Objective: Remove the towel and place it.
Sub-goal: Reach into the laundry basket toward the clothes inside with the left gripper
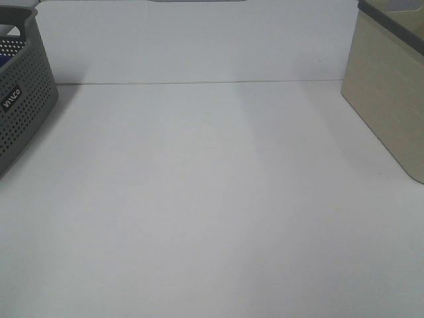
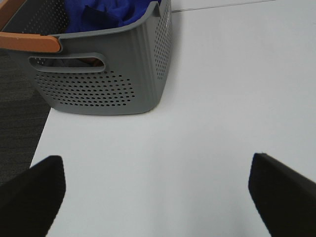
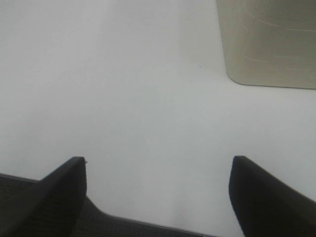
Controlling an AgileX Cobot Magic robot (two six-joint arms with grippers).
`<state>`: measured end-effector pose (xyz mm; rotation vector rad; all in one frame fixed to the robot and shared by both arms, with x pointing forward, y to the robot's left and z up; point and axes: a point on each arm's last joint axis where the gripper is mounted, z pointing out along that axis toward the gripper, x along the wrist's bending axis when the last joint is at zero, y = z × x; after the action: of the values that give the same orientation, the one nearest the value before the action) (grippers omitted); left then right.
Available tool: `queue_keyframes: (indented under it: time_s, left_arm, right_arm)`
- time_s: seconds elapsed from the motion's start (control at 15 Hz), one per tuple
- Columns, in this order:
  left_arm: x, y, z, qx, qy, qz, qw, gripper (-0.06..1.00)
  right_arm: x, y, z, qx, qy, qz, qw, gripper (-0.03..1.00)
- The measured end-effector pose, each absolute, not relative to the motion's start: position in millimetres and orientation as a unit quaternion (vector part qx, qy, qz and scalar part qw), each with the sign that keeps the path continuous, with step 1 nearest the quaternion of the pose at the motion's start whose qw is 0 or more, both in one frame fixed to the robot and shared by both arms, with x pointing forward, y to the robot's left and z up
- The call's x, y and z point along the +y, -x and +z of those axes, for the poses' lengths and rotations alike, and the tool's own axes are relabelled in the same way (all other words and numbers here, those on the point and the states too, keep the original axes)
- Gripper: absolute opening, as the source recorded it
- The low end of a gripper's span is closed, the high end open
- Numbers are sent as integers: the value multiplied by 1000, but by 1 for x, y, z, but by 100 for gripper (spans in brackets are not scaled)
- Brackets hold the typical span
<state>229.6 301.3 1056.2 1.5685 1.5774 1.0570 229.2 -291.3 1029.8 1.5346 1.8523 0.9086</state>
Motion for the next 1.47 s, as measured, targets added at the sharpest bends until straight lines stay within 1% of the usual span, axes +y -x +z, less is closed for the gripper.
queue_keyframes:
  time_s: [0.2, 0.4, 0.67, 1.47]
  left_arm:
    - [301, -230, 1056, 606, -598, 400, 338, 95]
    - [294, -230, 1056, 597, -607, 378, 365, 95]
    - [293, -230, 1056, 581, -621, 382, 361, 95]
    - [295, -233, 1056, 593, -617, 380, 351, 95]
  right_arm:
    - [-291, -229, 1030, 691, -573, 339, 281, 77]
    - [-291, -229, 1030, 691, -573, 339, 281, 77]
    - [-291, -229, 1030, 691, -573, 339, 281, 77]
    - [-291, -229, 1030, 691, -573, 339, 281, 77]
